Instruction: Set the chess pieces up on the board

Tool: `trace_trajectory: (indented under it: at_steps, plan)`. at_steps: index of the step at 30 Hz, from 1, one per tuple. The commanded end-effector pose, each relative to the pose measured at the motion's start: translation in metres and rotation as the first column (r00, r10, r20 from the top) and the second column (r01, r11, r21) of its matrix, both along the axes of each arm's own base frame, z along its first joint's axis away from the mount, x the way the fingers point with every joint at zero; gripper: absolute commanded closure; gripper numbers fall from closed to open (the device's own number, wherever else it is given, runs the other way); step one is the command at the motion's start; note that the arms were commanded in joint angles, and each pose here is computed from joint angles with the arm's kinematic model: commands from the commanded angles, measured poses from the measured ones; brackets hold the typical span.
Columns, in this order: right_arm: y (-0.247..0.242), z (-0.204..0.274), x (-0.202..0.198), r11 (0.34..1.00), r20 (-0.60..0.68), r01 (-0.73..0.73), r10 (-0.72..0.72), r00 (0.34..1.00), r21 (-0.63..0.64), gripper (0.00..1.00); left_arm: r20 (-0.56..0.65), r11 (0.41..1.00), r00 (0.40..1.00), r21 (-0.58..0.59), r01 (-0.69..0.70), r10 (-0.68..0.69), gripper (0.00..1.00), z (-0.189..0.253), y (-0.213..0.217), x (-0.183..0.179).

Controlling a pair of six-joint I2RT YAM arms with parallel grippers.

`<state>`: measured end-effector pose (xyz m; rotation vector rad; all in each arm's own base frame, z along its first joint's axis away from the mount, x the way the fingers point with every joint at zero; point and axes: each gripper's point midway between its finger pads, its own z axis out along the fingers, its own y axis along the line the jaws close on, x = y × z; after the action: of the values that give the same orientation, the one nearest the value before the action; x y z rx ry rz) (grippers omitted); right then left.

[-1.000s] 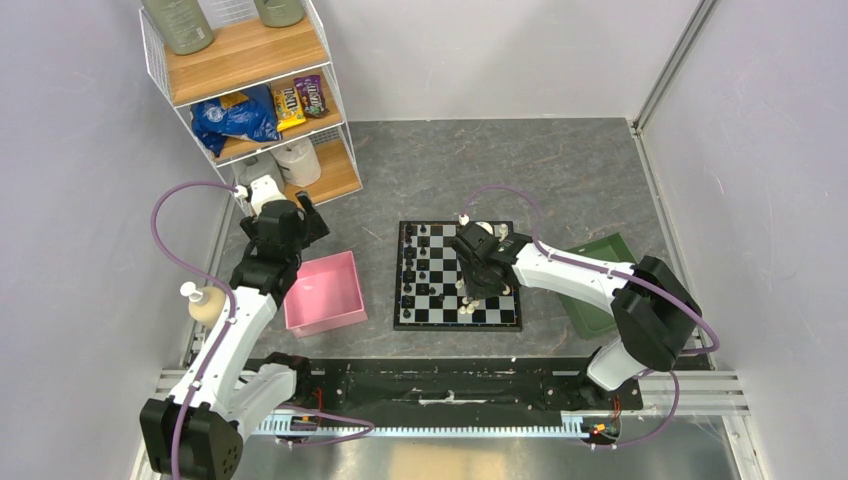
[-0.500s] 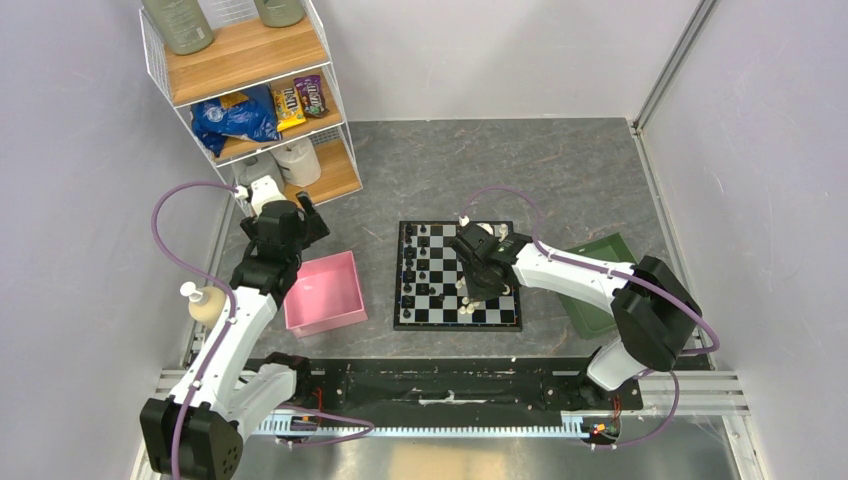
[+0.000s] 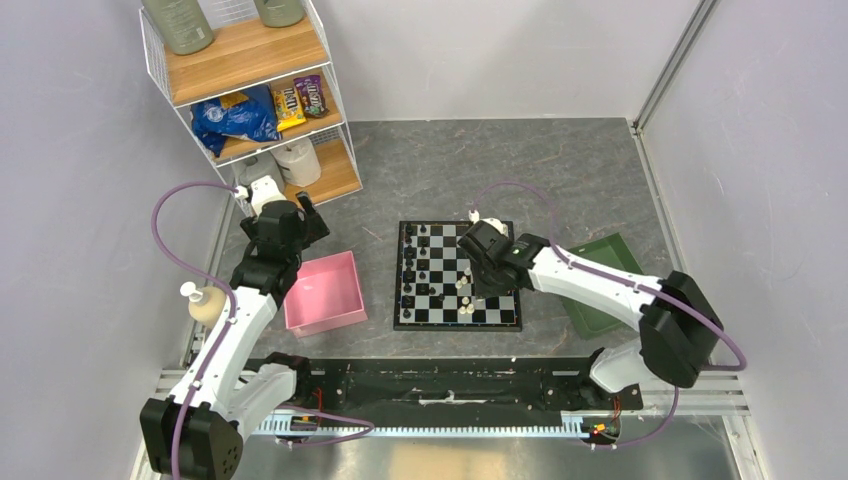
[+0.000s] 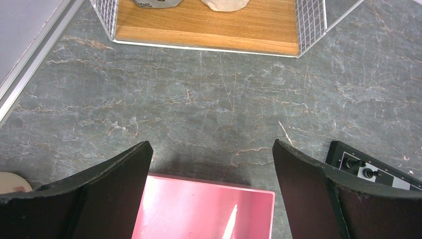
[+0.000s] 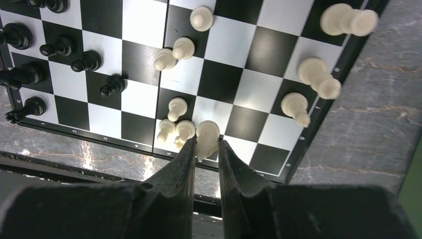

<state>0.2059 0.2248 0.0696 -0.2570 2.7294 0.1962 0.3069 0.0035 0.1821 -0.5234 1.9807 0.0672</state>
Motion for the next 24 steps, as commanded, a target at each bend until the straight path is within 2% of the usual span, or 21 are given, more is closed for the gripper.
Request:
trace_trajectory:
  at_steps: [1,9,24]
  plan:
    - [-0.020,0.013,-0.004,0.998,0.051,0.062,-0.061,0.997,-0.018,0.76,0.037,1.000,0.999,0.012,-0.008,0.007,0.00,0.008,0.003,0.003]
    - [-0.047,0.004,-0.015,0.988,0.064,0.152,-0.149,0.987,-0.039,0.76,0.040,1.000,0.999,0.006,-0.004,0.004,0.00,0.009,0.002,0.003]
    - [-0.065,-0.009,0.002,0.979,0.042,0.204,-0.203,0.978,-0.023,0.76,0.054,1.000,0.999,-0.007,0.003,-0.002,0.00,0.015,0.000,0.003]
